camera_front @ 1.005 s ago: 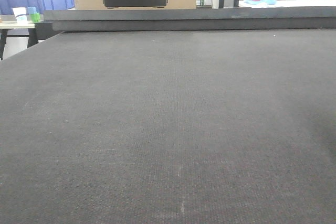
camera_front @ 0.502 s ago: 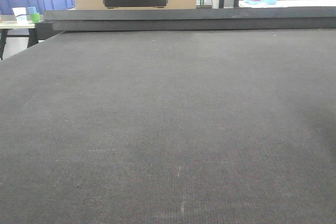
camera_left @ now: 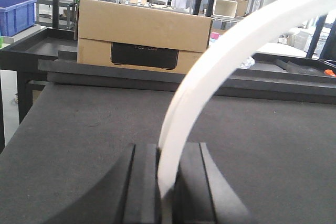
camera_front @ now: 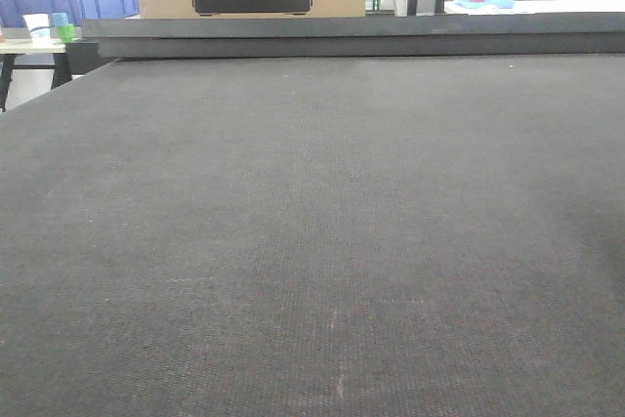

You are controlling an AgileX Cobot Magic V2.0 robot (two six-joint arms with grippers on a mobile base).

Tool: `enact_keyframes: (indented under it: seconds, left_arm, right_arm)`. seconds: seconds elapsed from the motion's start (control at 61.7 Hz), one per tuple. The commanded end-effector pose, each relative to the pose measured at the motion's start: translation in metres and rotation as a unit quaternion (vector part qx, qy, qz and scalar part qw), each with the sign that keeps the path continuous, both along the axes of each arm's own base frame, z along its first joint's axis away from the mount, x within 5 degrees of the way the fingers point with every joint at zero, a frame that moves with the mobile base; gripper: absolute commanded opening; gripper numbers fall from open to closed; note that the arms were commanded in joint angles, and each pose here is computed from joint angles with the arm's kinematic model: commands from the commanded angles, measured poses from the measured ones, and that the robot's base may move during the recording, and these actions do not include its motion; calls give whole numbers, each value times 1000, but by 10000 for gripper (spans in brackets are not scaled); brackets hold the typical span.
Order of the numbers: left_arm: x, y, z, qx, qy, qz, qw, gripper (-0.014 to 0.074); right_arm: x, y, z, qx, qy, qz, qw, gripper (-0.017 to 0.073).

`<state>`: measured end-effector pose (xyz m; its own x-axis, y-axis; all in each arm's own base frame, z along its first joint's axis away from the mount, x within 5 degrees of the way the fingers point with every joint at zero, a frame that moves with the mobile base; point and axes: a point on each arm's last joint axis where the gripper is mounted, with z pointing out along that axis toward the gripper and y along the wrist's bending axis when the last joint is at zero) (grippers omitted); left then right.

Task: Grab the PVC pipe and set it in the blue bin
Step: 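Drive the base back from the table holding both clamp halves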

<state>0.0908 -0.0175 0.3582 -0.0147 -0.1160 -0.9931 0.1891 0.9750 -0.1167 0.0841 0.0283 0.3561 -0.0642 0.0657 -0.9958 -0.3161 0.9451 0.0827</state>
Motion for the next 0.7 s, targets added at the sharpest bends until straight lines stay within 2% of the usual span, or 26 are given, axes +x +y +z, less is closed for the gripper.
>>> enact_keyframes:
  seconds: [0.0,0.681]
  left_arm:
    - [-2,1,4,-5,-17,2,1000,-111]
    - [-2,1,4,-5,-17,2,1000,-111]
  right_arm:
    - [-2,0,4,6,-11,2,1000,-169]
    - [-2,0,4,6,-11,2,1000,-169]
